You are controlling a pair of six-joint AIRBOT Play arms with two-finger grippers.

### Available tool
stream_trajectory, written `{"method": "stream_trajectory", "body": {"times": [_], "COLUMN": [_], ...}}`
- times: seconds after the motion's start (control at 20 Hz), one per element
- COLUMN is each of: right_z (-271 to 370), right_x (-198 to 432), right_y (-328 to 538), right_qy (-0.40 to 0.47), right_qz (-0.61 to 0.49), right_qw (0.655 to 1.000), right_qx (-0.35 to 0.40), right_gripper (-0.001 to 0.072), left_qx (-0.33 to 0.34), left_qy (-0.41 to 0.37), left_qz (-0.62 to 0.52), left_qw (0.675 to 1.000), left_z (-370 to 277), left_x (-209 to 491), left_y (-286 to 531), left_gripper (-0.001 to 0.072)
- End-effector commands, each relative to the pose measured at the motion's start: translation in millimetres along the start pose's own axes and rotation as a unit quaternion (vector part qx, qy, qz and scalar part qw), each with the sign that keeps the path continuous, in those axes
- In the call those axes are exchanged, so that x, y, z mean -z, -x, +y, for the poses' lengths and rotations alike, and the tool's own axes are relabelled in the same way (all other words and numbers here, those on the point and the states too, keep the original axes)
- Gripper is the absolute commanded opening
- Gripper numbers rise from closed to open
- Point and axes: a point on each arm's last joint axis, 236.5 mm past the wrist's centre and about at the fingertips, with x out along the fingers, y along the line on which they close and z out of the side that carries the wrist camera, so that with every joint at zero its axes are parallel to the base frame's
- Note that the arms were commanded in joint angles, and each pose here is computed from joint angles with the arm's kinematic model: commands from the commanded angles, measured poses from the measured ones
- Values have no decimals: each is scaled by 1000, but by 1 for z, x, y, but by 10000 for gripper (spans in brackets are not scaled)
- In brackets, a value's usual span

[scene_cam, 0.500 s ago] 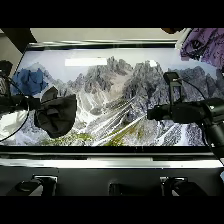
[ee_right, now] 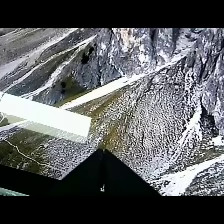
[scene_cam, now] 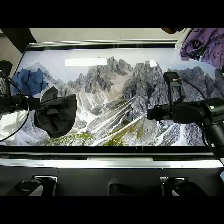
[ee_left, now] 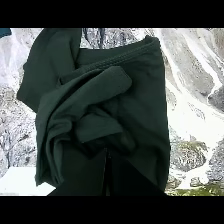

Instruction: Fold the clothes and pants, and hang the long-sleeved shirts on hangers.

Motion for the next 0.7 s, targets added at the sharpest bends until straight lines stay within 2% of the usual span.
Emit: {"method": "stream_trajectory", "body": {"times": [0.0, 0.65], "right_z": [0, 2], "right_x": [0, -10], "right_y": [0, 0], "right_qy": [1, 0], "right_qz": [0, -21], "right_qw": [1000, 1000], "right_qx": [0, -3], "right_gripper": [33, 33], "left_qx": [0, 0], "left_qy": [0, 0], "left_qz": [0, -9], "left_qw": [1000, 1000], "left_z": [0, 0], "left_x": [0, -4], "left_y": [0, 0], "left_gripper": [20, 20]}}
